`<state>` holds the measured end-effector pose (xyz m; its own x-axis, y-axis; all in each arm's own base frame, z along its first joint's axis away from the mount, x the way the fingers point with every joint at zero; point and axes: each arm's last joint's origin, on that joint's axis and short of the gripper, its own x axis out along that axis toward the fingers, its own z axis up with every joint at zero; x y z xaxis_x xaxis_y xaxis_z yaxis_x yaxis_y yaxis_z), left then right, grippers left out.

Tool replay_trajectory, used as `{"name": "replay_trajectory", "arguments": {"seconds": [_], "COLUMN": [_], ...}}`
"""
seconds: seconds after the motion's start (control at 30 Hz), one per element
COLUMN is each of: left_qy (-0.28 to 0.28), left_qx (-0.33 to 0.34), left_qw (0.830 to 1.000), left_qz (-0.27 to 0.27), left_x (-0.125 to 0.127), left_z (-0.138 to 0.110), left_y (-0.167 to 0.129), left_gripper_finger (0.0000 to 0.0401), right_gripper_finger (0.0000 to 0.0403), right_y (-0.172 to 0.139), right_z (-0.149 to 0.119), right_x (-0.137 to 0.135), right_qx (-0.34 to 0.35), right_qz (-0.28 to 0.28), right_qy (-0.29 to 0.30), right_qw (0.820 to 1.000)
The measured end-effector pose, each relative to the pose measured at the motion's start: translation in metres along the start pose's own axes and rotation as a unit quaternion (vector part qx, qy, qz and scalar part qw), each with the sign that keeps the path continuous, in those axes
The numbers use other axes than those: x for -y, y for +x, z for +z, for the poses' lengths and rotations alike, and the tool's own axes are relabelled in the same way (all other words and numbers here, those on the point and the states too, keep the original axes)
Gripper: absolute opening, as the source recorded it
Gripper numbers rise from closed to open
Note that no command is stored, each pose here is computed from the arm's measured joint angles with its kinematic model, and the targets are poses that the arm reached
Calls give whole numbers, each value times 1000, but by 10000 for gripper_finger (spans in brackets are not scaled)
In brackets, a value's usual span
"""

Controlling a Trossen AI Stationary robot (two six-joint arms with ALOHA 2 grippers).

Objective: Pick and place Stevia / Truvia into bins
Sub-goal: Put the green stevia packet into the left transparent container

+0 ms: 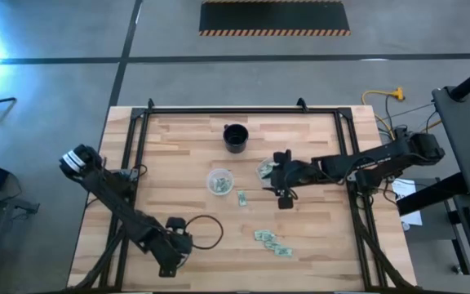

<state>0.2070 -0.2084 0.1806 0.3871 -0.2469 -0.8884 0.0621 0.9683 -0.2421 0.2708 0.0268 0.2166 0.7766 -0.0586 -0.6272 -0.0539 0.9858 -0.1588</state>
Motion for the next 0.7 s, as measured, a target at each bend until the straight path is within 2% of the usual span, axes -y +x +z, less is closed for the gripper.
{"name": "replay_trajectory", "arguments": {"seconds": [0.4,0.7], "left_qy": [-22,-6], "left_qx": [-17,-50], "left_qw": [1000,999], "left_qz": [-10,20], "left_x": [8,2], "left_z": [-2,-9], "left_y": [0,0], "left_gripper_finger": [103,103], "right_gripper_finger": [146,139], "right_y": [1,1], "right_z": [3,5], "right_x": [-2,-1], "right_qx": [17,30], "right_qz": [0,-1], "right_qy": [7,1], "right_qw": [1000,1000]}}
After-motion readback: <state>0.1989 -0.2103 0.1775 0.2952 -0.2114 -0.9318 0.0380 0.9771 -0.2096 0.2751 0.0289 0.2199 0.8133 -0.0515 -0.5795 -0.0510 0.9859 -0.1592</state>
